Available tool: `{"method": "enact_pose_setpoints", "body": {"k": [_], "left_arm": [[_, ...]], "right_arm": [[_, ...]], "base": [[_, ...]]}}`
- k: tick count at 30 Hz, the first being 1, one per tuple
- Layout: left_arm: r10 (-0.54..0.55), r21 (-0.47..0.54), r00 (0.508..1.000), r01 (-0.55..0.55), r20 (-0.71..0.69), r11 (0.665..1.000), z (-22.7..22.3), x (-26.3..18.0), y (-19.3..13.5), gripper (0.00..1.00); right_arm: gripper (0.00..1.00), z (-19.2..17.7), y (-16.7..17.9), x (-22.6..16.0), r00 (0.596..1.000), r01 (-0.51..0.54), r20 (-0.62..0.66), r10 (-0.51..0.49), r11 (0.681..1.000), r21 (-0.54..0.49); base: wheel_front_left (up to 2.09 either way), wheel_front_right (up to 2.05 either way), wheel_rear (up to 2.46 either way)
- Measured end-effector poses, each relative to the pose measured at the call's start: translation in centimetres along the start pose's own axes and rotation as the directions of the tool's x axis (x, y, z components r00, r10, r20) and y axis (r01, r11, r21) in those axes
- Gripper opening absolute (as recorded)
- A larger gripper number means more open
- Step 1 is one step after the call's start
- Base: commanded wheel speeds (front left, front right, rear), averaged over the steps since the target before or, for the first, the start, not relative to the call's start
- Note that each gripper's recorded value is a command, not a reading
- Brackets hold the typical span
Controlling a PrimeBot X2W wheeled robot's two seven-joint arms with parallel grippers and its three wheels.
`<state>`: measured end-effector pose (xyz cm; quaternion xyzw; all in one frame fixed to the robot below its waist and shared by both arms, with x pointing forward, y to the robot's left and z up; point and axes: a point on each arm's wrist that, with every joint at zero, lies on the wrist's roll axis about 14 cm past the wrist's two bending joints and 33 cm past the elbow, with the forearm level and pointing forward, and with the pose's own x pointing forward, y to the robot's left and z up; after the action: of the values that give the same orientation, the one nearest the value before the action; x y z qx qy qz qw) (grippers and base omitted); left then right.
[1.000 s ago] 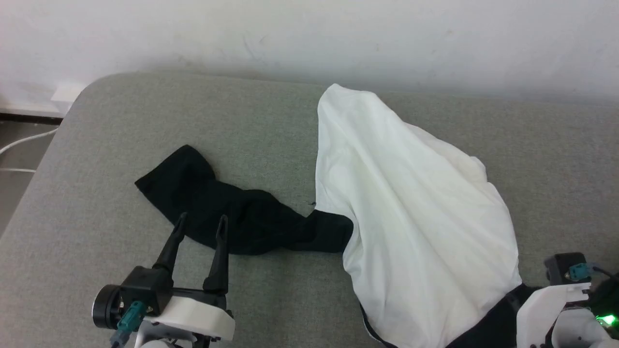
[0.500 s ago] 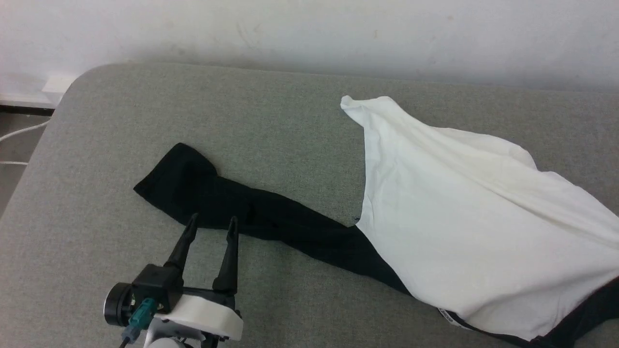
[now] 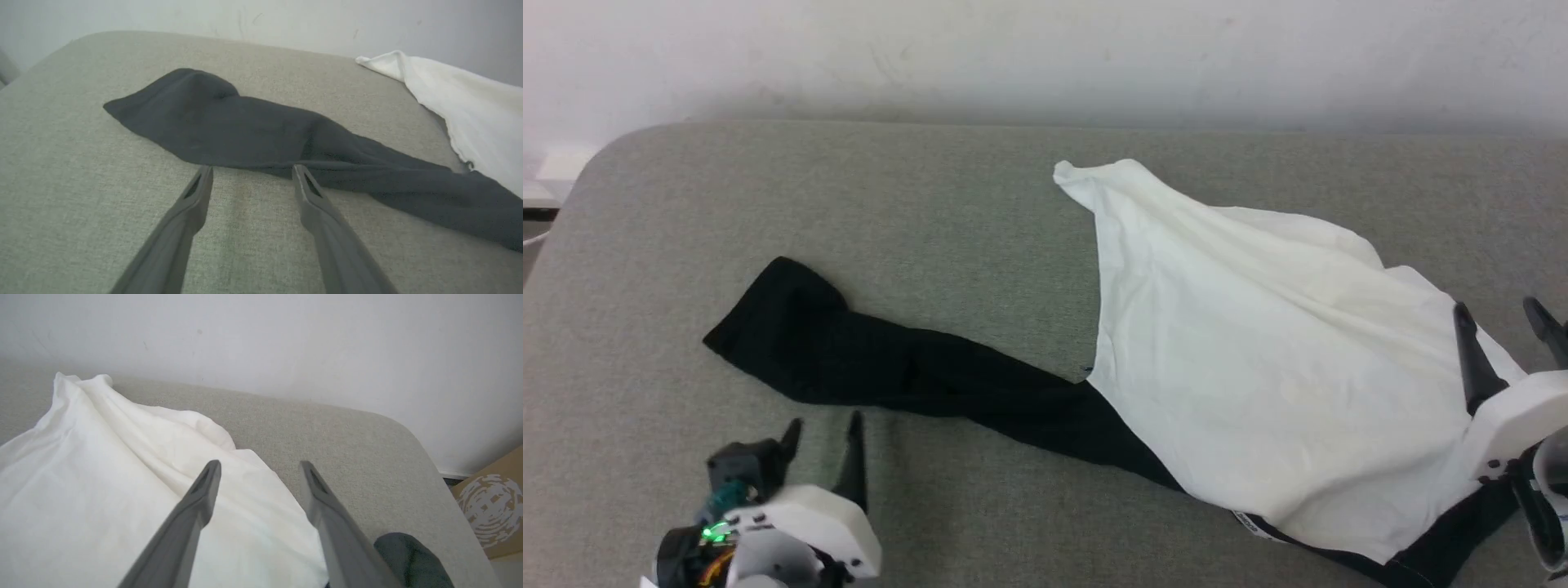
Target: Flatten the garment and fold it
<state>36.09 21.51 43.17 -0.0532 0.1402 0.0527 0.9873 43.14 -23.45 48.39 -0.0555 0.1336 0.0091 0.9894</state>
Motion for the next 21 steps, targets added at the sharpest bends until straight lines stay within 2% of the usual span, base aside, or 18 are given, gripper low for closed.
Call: {"method": "enact_pose_setpoints", "body": {"k": [3,6,11,19,20,21], "left_arm": [[0.068,-0.023,0.993,-0.071,-0.099,0.997,-1.0,1.0,1.5,1.0],[0.107,-0.072,0.986,-0.117,-0.129,0.99,-0.6,2.4,2.4,1.0],[0.126,-0.115,0.962,-0.157,-0.241,0.981,-1.9,4.1,2.9,1.0],[0.134,-0.078,0.922,-0.174,-0.363,0.982,-3.6,5.7,3.4,1.0],[0.128,-0.081,0.925,-0.167,-0.357,0.983,-3.5,5.9,3.4,0.0],[0.124,-0.086,0.931,-0.163,-0.344,0.983,-3.2,6.0,3.3,0.0]], "right_arm": [[1.0,1.8,1.0,-0.8,0.996,-0.014,0.087,0.012,1.0,0.02],[1.0,2.0,1.9,-1.5,0.992,-0.029,0.121,0.023,0.999,0.045],[1.0,1.2,2.6,-2.0,0.993,-0.033,0.118,0.024,0.997,0.073],[1.0,-0.6,2.3,-2.1,0.997,-0.017,0.081,0.01,0.996,0.089],[1.0,-0.8,2.2,-2.1,0.997,-0.014,0.074,0.008,0.996,0.089],[1.0,-1.1,2.2,-2.2,0.998,-0.012,0.067,0.006,0.996,0.09]], "base": [[0.0,0.0,0.0],[0.0,0.0,0.0],[0.0,0.0,0.0],[0.0,0.0,0.0],[0.0,0.0,0.0],[0.0,0.0,0.0]]}}
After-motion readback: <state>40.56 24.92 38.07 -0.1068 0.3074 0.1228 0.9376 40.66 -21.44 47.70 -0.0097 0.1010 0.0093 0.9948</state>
